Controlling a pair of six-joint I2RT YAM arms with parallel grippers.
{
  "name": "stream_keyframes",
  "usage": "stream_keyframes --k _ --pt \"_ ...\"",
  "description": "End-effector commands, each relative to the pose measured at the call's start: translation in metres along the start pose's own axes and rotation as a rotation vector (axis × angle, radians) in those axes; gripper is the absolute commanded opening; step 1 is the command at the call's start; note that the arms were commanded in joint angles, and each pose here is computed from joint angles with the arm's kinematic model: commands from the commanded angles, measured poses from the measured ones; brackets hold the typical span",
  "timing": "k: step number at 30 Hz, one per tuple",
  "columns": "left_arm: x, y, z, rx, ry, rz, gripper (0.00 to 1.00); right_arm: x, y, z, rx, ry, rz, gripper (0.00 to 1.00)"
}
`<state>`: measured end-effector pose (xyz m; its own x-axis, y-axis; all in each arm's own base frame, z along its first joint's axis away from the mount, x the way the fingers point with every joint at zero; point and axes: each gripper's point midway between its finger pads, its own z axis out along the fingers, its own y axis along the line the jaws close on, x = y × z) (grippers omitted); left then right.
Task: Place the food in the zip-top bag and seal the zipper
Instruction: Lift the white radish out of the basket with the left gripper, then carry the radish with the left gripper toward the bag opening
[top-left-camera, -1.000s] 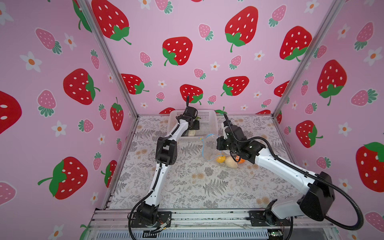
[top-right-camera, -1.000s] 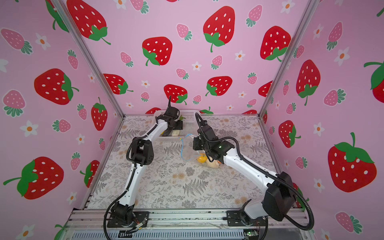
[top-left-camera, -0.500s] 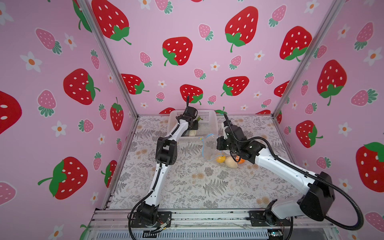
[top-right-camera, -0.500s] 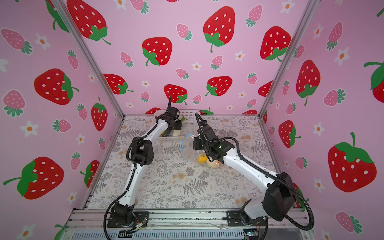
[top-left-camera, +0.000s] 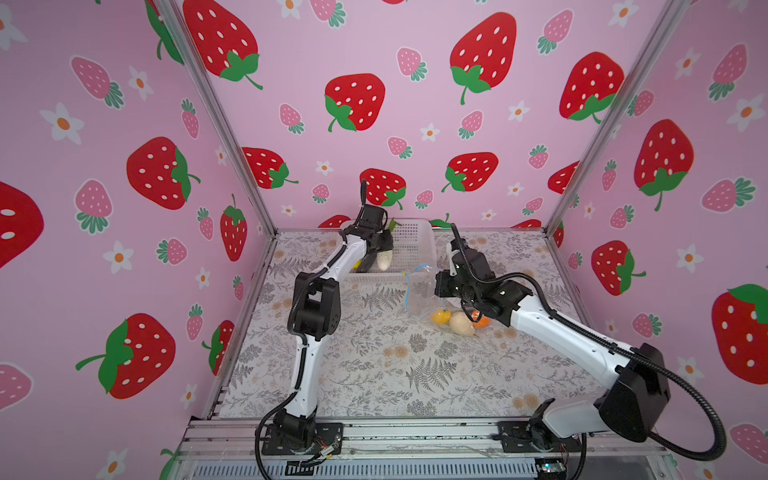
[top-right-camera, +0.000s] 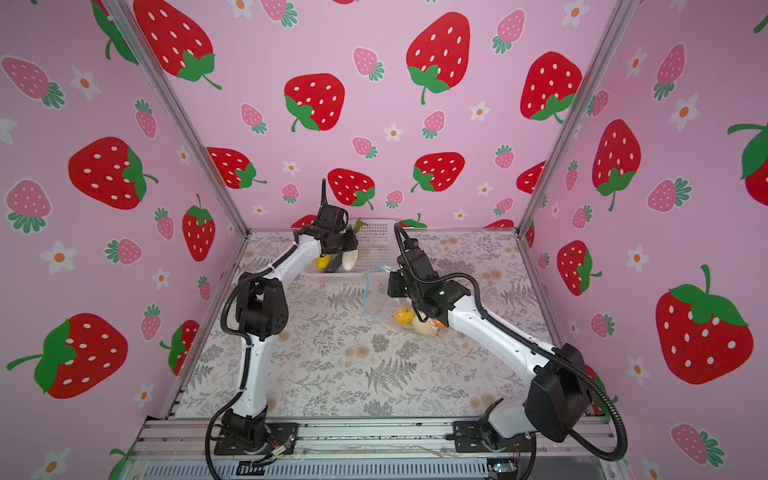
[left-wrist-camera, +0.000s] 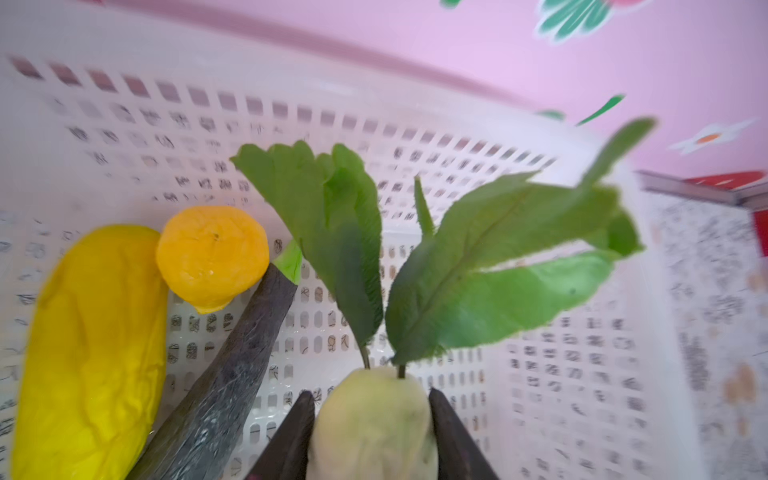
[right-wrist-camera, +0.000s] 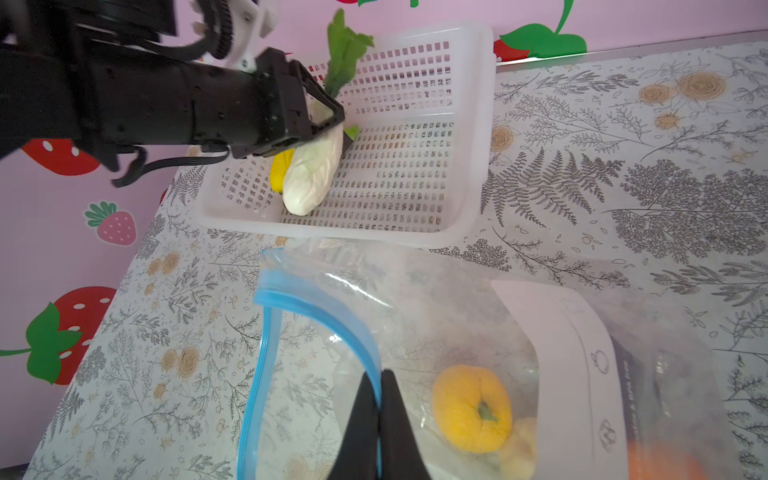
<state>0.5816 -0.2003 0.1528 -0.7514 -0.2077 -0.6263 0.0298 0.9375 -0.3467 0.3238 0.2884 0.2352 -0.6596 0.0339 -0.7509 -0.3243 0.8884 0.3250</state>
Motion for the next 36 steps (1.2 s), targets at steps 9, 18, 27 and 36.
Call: stream_keyframes --k 9,18,27,36 --pt "-0.035 -0.037 -0.123 0.073 -0.373 -0.134 0.32 -0.012 -0.006 0.013 0.071 -0.015 0.177 0.00" --pt "-0.015 -0.060 -0.207 0.065 -0.594 -0.158 0.29 -0.025 -0.010 0.020 0.128 -0.013 0.295 0.00" --pt "0.006 -0.087 -0.229 0.077 -0.693 -0.133 0.29 -0.033 0.010 0.021 0.038 0.039 0.397 0.00" --pt "0.014 -0.087 -0.213 0.083 -0.736 -0.178 0.28 -0.036 0.027 0.011 -0.058 0.063 0.473 0.00"
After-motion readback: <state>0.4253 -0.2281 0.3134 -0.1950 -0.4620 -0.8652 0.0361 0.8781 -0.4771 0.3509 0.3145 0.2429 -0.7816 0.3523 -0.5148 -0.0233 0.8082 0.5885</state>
